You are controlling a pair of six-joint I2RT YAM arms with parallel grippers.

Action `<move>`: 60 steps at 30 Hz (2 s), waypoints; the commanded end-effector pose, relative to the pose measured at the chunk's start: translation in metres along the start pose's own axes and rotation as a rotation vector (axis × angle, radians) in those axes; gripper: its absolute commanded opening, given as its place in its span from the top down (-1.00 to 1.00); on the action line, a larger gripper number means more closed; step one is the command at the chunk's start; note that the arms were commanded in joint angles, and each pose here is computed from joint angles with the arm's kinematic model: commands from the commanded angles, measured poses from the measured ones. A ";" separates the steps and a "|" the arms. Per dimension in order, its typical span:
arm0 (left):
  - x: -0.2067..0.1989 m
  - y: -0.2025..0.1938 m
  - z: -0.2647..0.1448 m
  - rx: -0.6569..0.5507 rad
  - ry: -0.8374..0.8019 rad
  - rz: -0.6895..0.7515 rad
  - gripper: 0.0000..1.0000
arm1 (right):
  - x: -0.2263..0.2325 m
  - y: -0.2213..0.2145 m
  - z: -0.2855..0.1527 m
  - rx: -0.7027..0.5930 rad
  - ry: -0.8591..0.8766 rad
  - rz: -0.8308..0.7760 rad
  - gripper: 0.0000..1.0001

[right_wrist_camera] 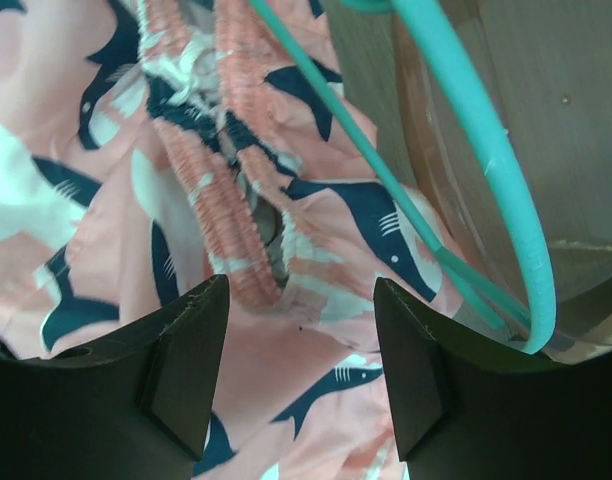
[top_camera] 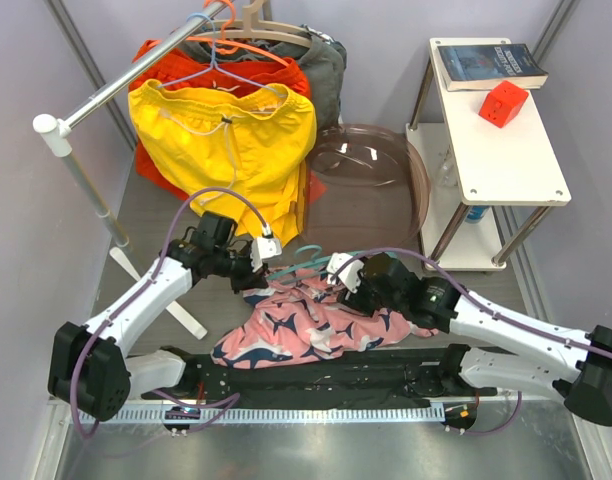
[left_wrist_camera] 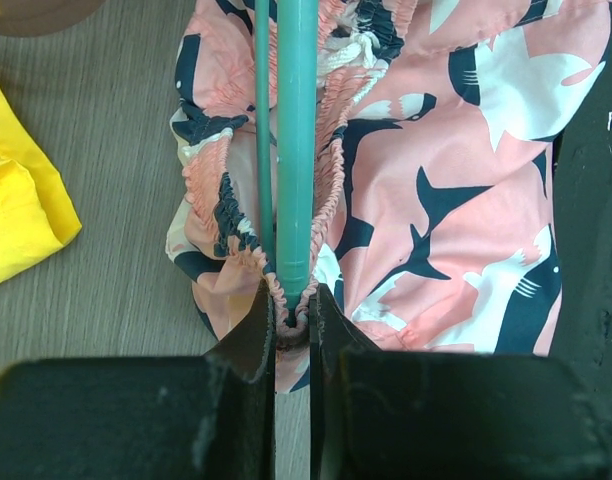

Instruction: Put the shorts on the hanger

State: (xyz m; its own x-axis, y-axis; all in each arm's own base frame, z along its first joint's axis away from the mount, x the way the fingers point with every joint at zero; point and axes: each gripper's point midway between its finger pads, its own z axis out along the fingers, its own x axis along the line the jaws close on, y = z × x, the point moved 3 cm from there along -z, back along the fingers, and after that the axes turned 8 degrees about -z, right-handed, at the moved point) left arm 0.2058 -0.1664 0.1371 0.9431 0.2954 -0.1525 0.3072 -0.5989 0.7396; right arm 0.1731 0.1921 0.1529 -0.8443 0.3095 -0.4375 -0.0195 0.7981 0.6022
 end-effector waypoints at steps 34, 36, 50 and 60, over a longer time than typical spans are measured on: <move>-0.027 0.014 -0.047 -0.073 0.082 -0.107 1.00 | -0.045 -0.051 0.017 0.164 -0.299 0.232 0.98; -0.026 0.013 -0.054 -0.096 0.108 -0.123 1.00 | -0.058 -0.053 0.004 0.157 -0.343 0.270 0.98; -0.017 0.011 -0.096 -0.181 0.135 -0.113 1.00 | -0.105 -0.078 -0.030 0.190 -0.414 0.521 0.98; -0.024 -0.025 -0.105 -0.025 0.108 -0.026 1.00 | -0.124 -0.069 -0.020 0.144 -0.311 0.646 0.98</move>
State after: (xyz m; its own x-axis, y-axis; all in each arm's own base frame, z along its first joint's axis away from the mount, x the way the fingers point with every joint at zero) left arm 0.1711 -0.1023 0.2025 0.9211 0.3569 -0.1554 0.3196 -0.4654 0.8253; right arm 0.2586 0.1139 0.1667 -0.5592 0.8135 -0.1598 0.4704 0.4700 0.7468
